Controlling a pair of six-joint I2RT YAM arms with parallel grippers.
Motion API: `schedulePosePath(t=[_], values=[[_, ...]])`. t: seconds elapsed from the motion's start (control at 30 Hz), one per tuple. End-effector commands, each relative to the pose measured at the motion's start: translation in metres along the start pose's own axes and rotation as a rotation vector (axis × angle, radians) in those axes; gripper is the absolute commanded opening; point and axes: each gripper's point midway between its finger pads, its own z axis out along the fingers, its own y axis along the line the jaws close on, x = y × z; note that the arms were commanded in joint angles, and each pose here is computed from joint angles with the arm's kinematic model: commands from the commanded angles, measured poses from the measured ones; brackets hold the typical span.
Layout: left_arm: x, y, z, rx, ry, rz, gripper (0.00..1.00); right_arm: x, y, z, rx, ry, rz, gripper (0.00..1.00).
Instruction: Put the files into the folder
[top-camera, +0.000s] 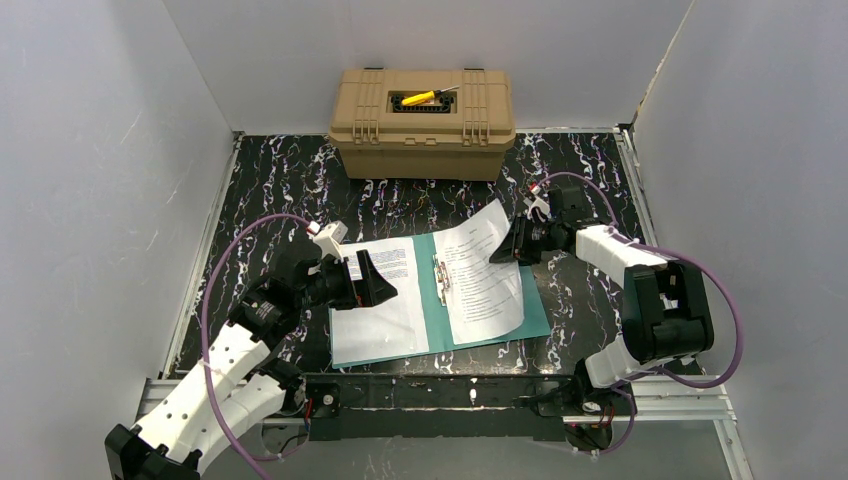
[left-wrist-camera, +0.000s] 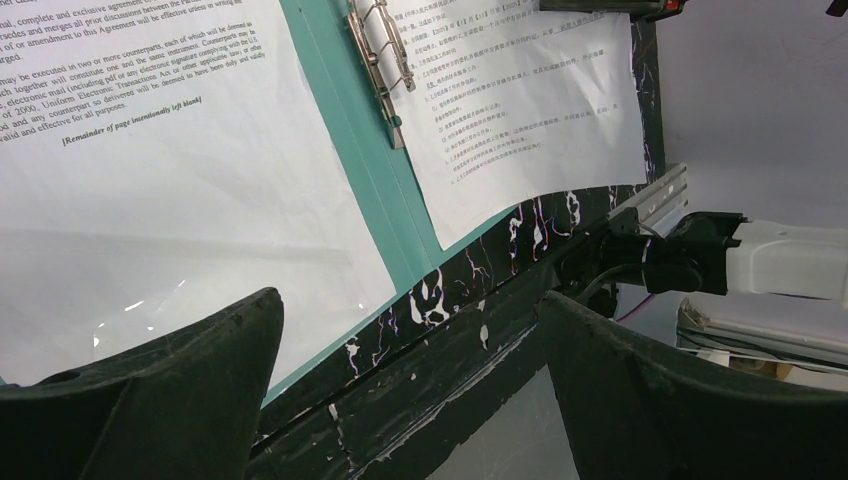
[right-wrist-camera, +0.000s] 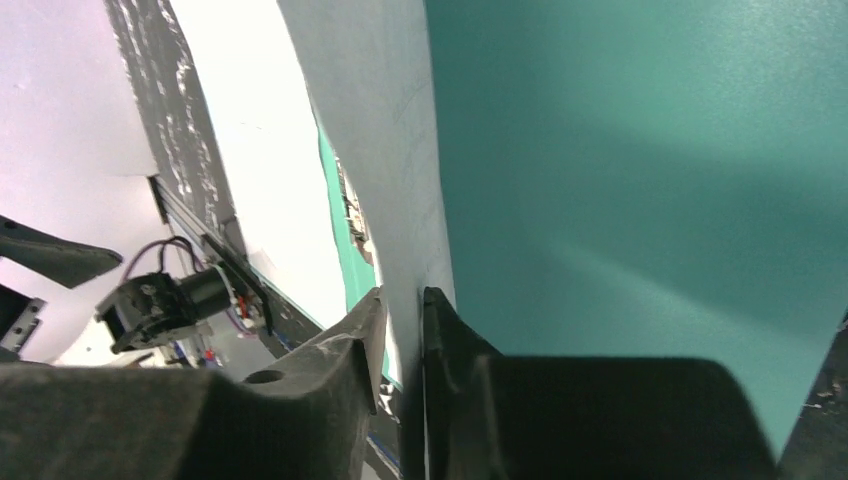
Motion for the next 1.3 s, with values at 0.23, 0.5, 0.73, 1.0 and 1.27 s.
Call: schedulePosePath(t=[0.23,0.5,0.73,1.0,1.27], values=[[0.001,-0.001,-0.002,0.007,0.01,0.01,0.98,-0.001,-0.023,-0.01,0.149,-0.033,-0.055,0.53],[0.003,0.005,-0.001,-0.03,0.021,0.004,0.98,-0.018,-0.043,-0.03,0.348,-0.103,-0.094,0.7],[0.008,0.012,0.0,-0.059,0.045,-0.005,0.98,-0.039,-0.045,-0.051,0.493,-0.185,-0.139,0.74],[0.018,0.028,0.003,-0.128,0.076,-0.04,0.98,-0.056,-0.007,-0.062,0.541,-0.284,-0.229,0.75],[0.04,0.048,0.014,-0.21,0.156,-0.091,0.95,-0.034,0.049,-0.022,0.403,-0.25,-0.297,0.65]])
